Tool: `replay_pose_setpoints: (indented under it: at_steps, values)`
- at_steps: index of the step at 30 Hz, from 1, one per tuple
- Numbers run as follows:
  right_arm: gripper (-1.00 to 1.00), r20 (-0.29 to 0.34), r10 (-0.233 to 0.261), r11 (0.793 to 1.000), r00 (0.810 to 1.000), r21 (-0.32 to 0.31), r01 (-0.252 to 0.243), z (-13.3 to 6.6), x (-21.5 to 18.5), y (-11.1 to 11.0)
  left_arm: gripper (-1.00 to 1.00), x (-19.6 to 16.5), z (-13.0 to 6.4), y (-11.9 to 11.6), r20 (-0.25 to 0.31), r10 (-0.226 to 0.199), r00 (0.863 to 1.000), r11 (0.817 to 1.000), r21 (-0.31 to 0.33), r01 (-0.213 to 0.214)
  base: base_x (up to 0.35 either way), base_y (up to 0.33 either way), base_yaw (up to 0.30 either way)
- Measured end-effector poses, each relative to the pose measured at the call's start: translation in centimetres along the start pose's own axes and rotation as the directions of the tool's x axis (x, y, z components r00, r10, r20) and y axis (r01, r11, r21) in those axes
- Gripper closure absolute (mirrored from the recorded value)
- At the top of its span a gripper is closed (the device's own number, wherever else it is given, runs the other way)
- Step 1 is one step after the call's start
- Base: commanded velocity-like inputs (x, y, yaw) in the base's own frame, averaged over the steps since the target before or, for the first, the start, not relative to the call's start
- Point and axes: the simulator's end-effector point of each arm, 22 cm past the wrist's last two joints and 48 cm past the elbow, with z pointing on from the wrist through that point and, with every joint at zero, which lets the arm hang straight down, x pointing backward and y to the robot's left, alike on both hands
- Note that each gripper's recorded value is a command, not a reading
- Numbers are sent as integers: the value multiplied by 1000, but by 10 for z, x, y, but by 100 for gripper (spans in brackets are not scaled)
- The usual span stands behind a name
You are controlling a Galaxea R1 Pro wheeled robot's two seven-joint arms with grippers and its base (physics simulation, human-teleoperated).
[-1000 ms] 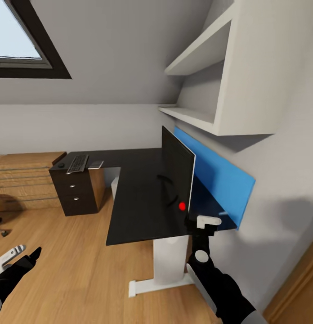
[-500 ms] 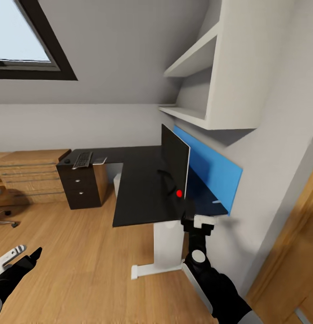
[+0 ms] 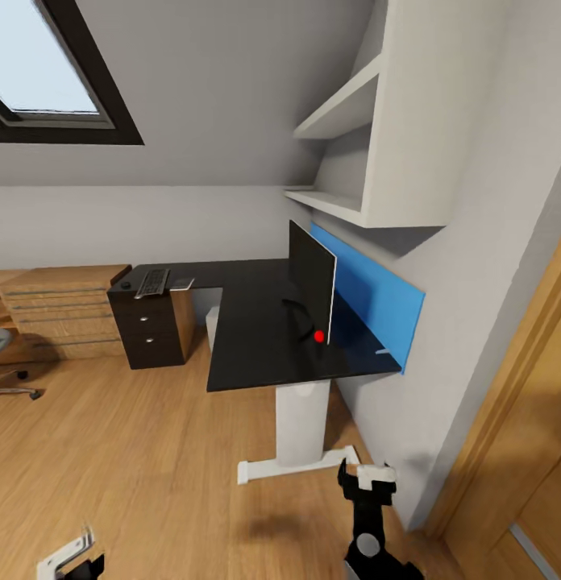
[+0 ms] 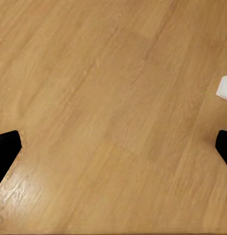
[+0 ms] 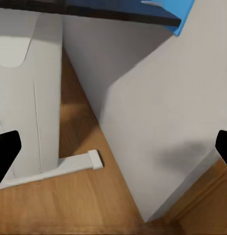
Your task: In the bedroom, organize the workspace by keeping the computer under the desk, ensuring the monitor is on the desk, placing the keyboard on the desk next to the monitor, placing the mouse on the desk next to the keyboard, moving the folder from the swivel chair onto the desk next to the mouse, stacking the notebook on top of the folder with the pen on top of the notebook, and positioning the swivel chair next to the desk.
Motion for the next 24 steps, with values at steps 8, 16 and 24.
replay_pose_setpoints:
  at_steps: [8, 16, 24]
  values:
    - [-100, -49, -38, 993, 998, -116, 32, -34, 84, 0, -100, 45, 5, 31, 121, 41, 992, 996, -87, -31, -2, 4, 156]
    - [-100, -88, -40, 992, 995, -125, 29, -44, 104, 0, -100, 114, -3, 4, 73, 236, 969, 971, -39, -234, 0, 236, 155]
    - [-100, -85, -37, 992, 996, -126, 26, -44, 103, 1, -100, 133, -7, -9, 43, 248, 968, 969, -10, -248, 22, 330, 79]
